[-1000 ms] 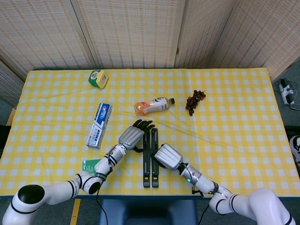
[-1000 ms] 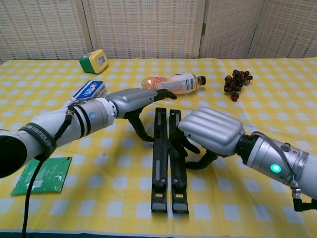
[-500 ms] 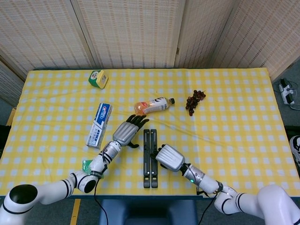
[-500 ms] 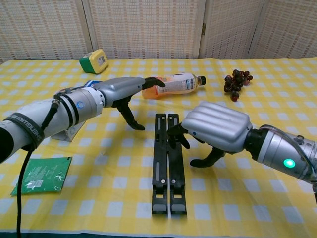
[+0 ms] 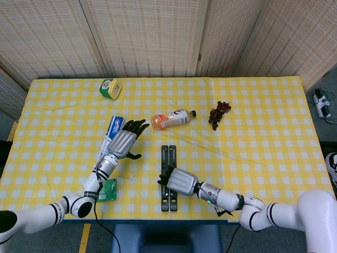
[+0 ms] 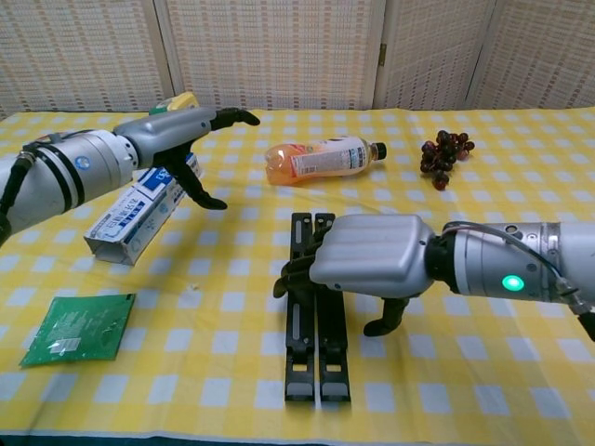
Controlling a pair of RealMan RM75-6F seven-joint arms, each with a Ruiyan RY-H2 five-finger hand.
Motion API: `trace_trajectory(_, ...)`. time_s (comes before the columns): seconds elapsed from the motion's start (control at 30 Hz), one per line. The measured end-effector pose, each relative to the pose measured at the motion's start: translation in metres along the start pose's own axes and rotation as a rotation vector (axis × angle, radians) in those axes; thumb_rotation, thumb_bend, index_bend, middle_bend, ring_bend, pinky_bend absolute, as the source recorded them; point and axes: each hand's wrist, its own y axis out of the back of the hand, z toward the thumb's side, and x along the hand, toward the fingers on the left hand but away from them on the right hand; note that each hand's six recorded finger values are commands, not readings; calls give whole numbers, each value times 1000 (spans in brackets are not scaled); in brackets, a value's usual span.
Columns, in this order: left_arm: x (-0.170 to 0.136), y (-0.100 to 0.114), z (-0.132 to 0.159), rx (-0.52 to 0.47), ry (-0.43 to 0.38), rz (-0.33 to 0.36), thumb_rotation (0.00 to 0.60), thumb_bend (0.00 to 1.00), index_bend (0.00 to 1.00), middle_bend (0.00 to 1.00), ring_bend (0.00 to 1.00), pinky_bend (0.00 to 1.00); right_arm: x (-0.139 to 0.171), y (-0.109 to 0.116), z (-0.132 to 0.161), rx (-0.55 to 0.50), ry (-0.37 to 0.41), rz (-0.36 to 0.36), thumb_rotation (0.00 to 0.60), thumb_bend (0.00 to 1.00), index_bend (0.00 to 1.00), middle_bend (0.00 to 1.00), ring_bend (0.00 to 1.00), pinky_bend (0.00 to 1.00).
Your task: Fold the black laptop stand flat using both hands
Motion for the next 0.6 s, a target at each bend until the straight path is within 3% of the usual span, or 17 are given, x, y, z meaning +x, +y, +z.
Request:
trace_trajectory(0.43,-10,14,-18,-27,36,33,600,196,0,0,0,0,-17,8,6,86,26,14,600,261,184,190,217,164)
trace_trajectory(0.6,-13,18,-24,-37,47,45,600,197,0,0,0,0,-24,6,6,103,22,15,600,262,434,311,238,163)
